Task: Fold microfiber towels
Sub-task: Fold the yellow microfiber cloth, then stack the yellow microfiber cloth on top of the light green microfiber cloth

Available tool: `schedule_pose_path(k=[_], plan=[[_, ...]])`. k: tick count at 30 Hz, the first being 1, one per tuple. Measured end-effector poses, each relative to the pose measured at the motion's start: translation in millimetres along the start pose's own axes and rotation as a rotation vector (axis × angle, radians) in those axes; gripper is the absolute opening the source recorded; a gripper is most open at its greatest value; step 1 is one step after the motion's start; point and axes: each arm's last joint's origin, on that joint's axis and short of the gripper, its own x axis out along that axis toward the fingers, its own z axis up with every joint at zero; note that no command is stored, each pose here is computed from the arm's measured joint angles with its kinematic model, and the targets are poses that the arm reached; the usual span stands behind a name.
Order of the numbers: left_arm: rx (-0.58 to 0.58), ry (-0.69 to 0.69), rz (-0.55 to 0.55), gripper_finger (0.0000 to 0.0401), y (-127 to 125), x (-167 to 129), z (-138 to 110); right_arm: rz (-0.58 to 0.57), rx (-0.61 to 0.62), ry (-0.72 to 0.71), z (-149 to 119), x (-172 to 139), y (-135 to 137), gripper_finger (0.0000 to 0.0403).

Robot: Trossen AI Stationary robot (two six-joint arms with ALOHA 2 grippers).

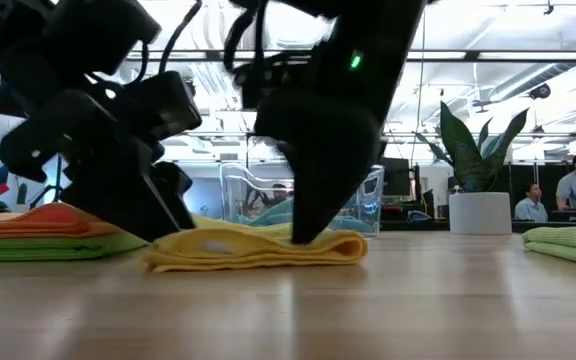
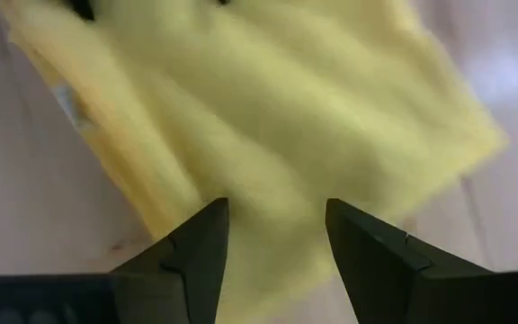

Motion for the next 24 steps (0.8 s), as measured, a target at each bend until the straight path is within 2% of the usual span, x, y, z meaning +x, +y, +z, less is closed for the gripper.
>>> schedule_pose_path(k=[3,8,11,17,20,24], plan=[[-0.003,-0.015,-0.018,0.0219,-2,-6,5,0.001,0.118,-0.005,-1,-21,-10,0.0185],[-0.011,-0.063,0.002,0.0219,-2,-13,11,0.026,0.504,-0.002,-6,-38,-27,0.0191],[-0.012,-0.075,0.016,0.0219,-1,-14,12,0.011,0.668,0.009,-8,-35,-34,0.0210],[0.008,-0.066,0.017,0.0219,-1,-14,9,0.011,0.812,0.073,-6,-11,-46,0.0270],[0.009,-0.057,0.020,0.0219,0,-14,6,0.076,0.848,0.066,-3,1,-47,0.0290],[0.011,-0.050,0.024,0.0219,1,-13,4,0.163,0.875,0.067,-1,13,-41,0.0295]])
